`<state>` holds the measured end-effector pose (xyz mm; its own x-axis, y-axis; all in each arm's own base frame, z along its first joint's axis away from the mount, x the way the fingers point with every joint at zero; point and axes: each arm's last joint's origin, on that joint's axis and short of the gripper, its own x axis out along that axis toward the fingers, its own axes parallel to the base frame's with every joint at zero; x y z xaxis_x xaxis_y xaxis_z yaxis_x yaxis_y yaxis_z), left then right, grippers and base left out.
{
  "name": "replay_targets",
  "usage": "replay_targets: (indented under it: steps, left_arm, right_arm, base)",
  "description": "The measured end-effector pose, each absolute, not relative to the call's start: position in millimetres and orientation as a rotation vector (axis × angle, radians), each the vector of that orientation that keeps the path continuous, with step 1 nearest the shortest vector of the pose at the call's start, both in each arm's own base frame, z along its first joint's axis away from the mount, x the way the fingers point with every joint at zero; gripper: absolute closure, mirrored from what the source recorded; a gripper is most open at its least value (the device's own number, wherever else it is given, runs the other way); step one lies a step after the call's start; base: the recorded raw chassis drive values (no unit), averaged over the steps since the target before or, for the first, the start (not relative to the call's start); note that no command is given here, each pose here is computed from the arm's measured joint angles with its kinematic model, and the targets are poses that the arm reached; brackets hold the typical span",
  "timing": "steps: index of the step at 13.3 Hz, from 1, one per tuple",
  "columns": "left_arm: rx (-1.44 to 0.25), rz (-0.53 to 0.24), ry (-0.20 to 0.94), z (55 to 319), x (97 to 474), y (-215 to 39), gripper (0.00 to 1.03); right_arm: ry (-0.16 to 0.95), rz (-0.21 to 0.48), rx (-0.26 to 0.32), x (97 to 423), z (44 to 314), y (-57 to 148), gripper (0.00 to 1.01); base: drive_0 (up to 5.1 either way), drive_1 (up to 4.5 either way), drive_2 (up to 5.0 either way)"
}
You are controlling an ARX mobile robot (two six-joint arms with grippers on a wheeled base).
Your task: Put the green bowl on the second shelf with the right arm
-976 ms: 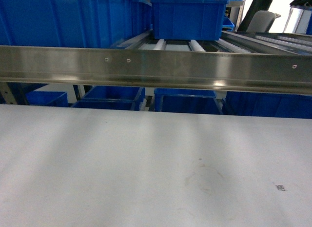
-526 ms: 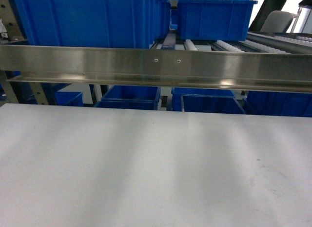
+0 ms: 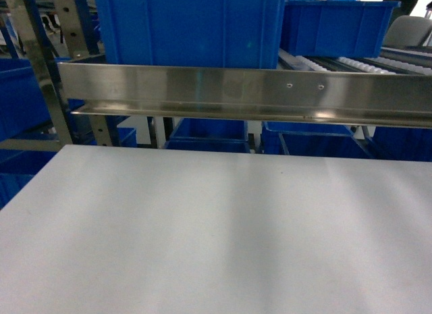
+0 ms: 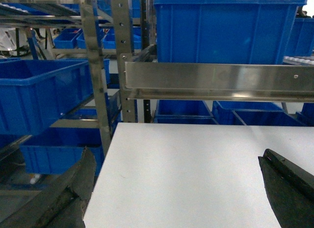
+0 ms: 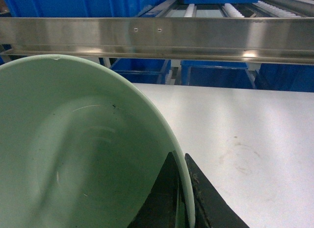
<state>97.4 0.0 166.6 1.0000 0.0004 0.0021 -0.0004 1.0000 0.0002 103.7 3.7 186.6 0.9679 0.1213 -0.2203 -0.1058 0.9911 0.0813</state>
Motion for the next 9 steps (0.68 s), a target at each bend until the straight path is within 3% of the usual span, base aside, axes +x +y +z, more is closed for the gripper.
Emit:
replay_targets:
  steps: [9]
  left_arm:
    - [0.0, 0.0, -0.001, 166.5, 97.4, 0.0, 0.05]
  right_arm:
    - [0.226, 0.115, 0.069, 103.6, 186.7, 3.7, 0.99]
  base:
    - [-5.0, 2.4, 2.4]
